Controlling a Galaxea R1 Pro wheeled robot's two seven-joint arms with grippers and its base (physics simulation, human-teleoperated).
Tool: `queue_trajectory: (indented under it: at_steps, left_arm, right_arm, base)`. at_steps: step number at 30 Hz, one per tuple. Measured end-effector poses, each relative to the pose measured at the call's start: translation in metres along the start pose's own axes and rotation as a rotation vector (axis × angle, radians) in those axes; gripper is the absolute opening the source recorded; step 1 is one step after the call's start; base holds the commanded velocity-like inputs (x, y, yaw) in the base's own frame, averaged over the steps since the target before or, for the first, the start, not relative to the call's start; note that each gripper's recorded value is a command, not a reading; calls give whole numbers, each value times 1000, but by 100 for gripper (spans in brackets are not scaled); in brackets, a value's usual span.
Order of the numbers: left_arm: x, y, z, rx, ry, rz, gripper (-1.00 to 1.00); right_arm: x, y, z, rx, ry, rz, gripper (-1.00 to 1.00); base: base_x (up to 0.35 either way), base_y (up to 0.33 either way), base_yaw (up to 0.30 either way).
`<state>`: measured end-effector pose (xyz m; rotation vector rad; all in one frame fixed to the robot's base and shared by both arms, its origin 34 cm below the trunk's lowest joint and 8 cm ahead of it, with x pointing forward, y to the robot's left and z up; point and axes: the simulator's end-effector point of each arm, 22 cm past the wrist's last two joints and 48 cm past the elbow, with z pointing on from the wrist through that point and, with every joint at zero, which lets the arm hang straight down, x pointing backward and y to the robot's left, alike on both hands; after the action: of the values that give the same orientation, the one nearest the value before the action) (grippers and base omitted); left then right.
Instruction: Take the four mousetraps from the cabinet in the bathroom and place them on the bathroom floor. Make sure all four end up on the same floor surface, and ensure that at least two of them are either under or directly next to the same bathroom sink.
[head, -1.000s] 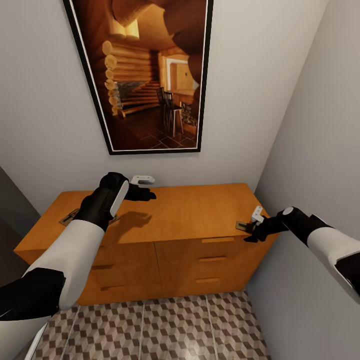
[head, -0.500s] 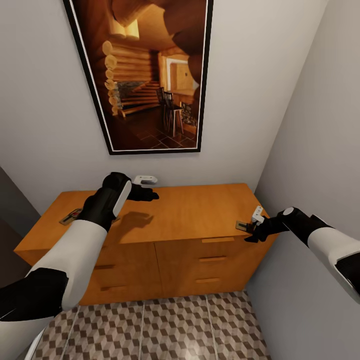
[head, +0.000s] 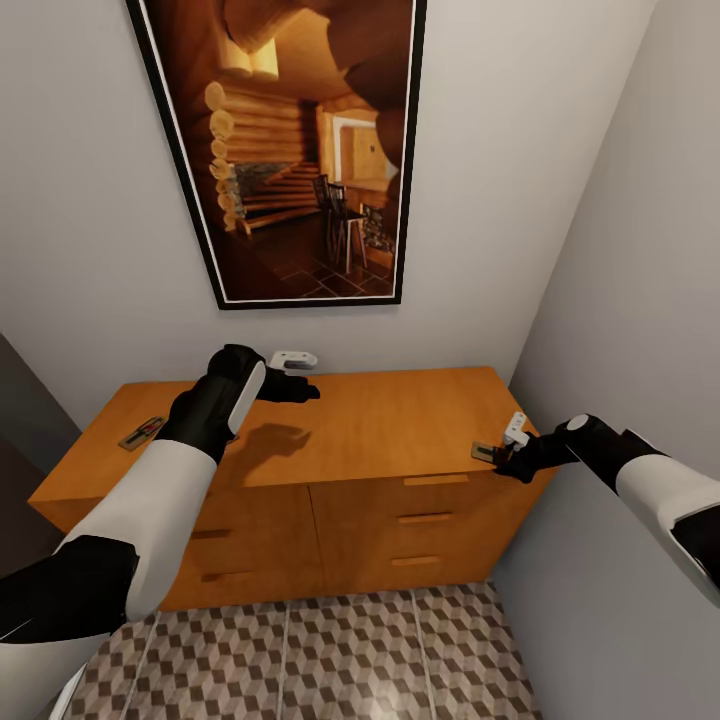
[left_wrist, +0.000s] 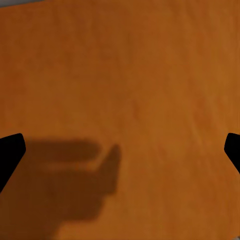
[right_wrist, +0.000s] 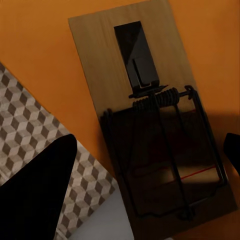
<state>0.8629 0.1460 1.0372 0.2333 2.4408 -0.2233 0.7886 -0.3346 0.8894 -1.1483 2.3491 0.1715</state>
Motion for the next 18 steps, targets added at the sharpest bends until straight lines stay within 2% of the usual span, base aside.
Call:
queue_trajectory:
  at_steps: [18]
  left_arm:
    - [3, 0, 2, 2, 7, -3, 100]
  right_arm:
    - [1, -2, -1, 7, -1, 12, -100]
  base:
    - [0, 0, 0]
